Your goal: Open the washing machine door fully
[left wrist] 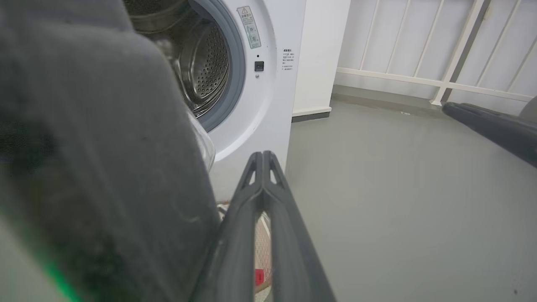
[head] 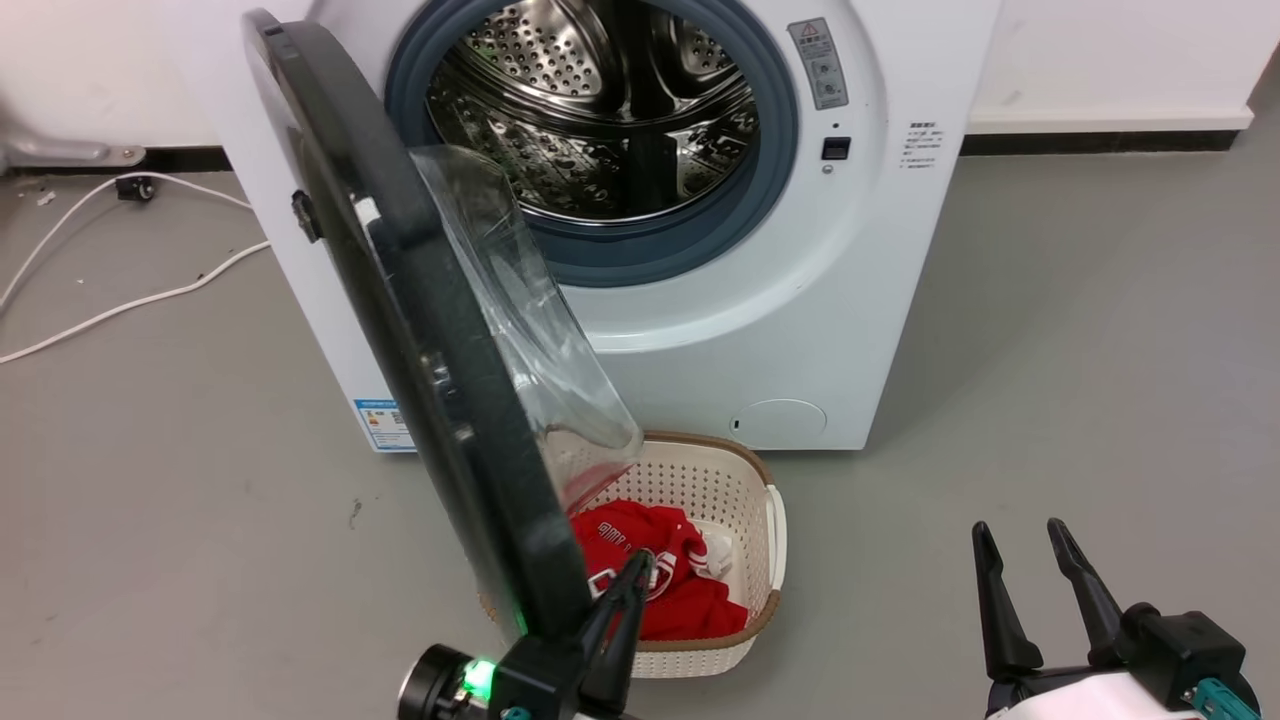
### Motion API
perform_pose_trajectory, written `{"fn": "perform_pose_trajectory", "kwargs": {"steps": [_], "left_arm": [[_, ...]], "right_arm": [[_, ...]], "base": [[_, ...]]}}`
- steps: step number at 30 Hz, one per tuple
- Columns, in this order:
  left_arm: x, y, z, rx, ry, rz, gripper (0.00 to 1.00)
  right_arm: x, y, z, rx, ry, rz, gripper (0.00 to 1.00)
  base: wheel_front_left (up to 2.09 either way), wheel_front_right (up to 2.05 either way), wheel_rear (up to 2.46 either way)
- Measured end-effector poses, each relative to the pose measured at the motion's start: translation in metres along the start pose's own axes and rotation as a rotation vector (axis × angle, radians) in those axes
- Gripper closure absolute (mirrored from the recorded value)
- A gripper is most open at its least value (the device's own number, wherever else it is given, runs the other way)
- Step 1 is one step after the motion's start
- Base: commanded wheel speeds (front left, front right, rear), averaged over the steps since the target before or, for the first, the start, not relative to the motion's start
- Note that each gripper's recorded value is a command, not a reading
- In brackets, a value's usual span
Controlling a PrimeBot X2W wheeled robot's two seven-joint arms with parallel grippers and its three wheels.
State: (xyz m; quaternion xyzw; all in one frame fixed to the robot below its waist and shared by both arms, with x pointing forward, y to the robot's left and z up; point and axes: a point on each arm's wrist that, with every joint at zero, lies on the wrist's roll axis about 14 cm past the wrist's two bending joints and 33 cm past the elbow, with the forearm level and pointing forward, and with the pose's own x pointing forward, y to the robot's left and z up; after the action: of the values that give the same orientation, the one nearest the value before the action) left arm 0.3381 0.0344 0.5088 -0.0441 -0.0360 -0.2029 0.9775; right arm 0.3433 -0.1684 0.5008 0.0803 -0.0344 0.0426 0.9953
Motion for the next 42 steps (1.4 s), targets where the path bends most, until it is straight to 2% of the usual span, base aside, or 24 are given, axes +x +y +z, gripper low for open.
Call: {"fn": "perform_pose_trajectory", "kwargs": {"steps": [13, 29, 42], "left_arm": [[-0.047, 0.037, 0.003, -0.005, -0.003, 0.204, 1.0], [-0.123, 0.126, 0.027, 0.116, -0.038, 0.587, 1.0], [-0.154, 0.207, 0.054, 0.233, -0.062, 0.793, 1.0]], "right_arm": [[0.017, 0.026, -0.007, 0.009, 0.018, 0.088, 0.0], [0.042, 0.091, -0.024, 0.033, 0.065, 0.288, 0.0], [0.05, 0.1, -0.033, 0.04, 0.093, 0.313, 0.0]], "base": [[0.0, 0.0, 0.0], [0.0, 0.0, 0.0], [0.0, 0.0, 0.0]]}}
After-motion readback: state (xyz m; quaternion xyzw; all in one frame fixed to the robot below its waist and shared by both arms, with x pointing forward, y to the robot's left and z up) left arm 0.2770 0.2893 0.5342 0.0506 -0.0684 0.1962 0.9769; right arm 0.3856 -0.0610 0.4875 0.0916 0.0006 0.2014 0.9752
